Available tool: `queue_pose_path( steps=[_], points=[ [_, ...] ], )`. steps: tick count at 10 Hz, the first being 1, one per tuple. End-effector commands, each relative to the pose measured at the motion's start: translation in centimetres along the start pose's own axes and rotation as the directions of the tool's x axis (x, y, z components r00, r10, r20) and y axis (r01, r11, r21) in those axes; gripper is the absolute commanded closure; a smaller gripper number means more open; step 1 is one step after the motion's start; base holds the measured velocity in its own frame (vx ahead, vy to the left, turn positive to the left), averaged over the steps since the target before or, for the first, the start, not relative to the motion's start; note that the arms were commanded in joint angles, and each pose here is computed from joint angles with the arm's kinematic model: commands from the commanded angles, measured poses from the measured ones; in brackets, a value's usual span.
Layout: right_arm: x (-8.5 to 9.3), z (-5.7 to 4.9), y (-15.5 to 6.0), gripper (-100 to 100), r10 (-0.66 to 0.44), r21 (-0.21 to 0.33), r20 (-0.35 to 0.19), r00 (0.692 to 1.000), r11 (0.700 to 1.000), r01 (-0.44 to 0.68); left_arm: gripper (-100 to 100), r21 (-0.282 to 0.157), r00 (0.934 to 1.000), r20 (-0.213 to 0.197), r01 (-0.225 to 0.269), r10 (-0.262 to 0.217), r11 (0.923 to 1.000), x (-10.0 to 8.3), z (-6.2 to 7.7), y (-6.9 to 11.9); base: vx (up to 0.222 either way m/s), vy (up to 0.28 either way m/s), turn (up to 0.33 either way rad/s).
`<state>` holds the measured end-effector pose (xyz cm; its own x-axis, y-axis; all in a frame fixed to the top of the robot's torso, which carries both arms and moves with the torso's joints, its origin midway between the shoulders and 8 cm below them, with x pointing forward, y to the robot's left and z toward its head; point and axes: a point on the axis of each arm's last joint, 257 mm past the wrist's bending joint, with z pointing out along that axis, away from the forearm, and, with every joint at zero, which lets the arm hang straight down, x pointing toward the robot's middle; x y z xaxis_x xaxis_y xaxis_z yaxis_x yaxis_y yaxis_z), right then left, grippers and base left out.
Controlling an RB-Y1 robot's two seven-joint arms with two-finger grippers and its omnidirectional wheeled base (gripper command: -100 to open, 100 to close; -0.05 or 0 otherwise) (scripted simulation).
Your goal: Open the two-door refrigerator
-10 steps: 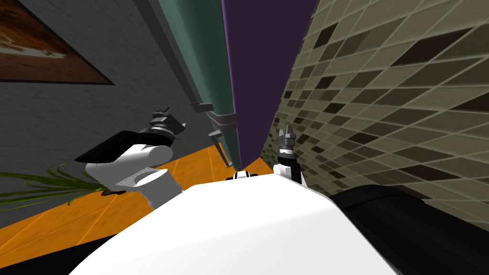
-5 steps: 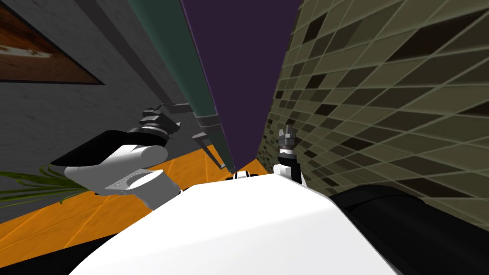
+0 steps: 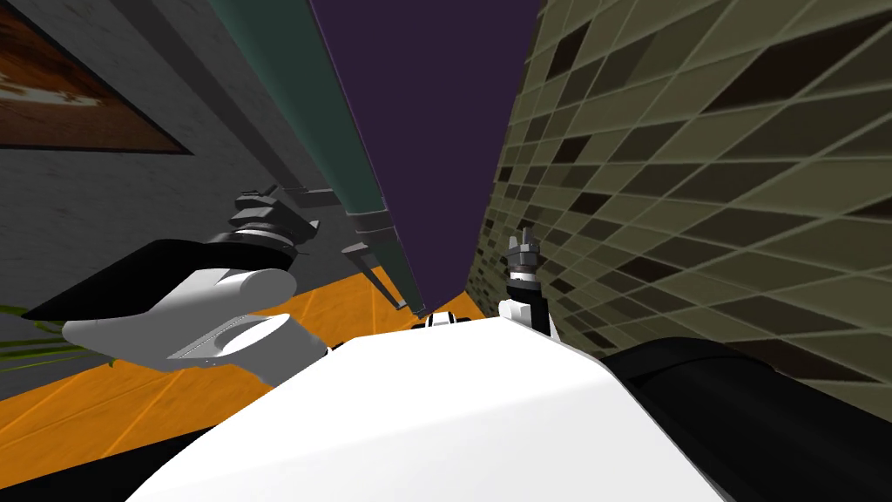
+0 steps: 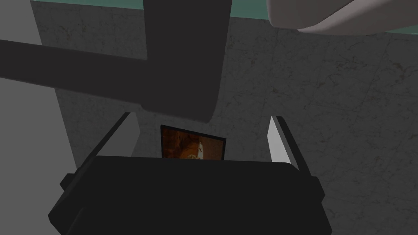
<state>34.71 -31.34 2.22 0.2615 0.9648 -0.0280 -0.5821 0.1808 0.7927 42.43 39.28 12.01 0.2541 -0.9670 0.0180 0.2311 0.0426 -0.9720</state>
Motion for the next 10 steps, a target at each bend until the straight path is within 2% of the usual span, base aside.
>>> queue_pose_path(
  steps=[1, 2, 3, 4, 5, 6, 7, 8, 9, 10],
  points=[
    [0.0, 0.0, 0.0, 0, 0.000, 0.000, 0.000, 1.000, 1.000, 0.000, -100, -0.002, 1.0000, 0.003, 0.006, -0.006, 1.0000, -0.1, -0.1, -0.2, 0.046, 0.026, 0.034],
    [0.0, 0.0, 0.0, 0, 0.000, 0.000, 0.000, 1.000, 1.000, 0.000, 100, -0.001, 1.0000, -0.002, -0.003, 0.003, 1.0000, 0.1, 0.0, 0.2, -0.082, -0.033, -0.011],
    [0.0, 0.0, 0.0, 0, 0.000, 0.000, 0.000, 1.000, 1.000, 0.000, 100, 0.008, 1.0000, 0.001, 0.001, -0.001, 1.0000, 0.0, -0.2, -0.4, -0.057, -0.022, 0.007],
    [0.0, 0.0, 0.0, 0, 0.000, 0.000, 0.000, 1.000, 1.000, 0.000, 100, 0.014, 0.9996, -0.028, 0.007, -0.007, 0.9999, 0.9, 0.0, -0.6, -0.051, 0.146, -0.025],
    [0.0, 0.0, 0.0, 0, 0.000, 0.000, 0.000, 1.000, 1.000, 0.000, 100, 0.014, 0.9996, -0.028, 0.007, -0.007, 0.9999, 0.9, 0.0, -0.6, -0.084, 0.246, -0.050],
    [0.0, 0.0, 0.0, 0, 0.000, 0.000, 0.000, 1.000, 1.000, 0.000, 100, 0.012, 0.9982, -0.058, 0.016, -0.015, 0.9998, 1.9, 0.2, -0.6, -0.033, 0.317, -0.046],
    [0.0, 0.0, 0.0, 0, -0.001, 0.000, 0.000, 1.000, 1.000, 0.001, 100, 0.012, 0.9982, -0.058, 0.016, -0.015, 0.9998, 1.9, 0.2, -0.6, -0.011, 0.313, -0.023],
    [0.0, 0.0, 0.0, 0, -0.001, 0.000, 0.000, 1.000, 1.000, 0.001, 100, 0.010, 0.9959, -0.087, 0.024, -0.023, 0.9996, 2.8, 0.3, -0.6, -0.020, 0.334, -0.024],
    [0.0, 0.0, 0.0, 0, -0.001, 0.000, 0.000, 1.000, 1.000, 0.001, 100, 0.010, 0.9959, -0.087, 0.024, -0.023, 0.9996, 2.8, 0.3, -0.6, -0.025, 0.273, -0.029],
    [0.0, 0.0, 0.0, 0, -0.001, 0.000, 0.000, 1.000, 1.000, 0.001, 100, 0.008, 0.9928, -0.116, 0.033, -0.031, 0.9994, 3.8, 0.4, -0.6, -0.031, 0.246, -0.034]
  ],
)
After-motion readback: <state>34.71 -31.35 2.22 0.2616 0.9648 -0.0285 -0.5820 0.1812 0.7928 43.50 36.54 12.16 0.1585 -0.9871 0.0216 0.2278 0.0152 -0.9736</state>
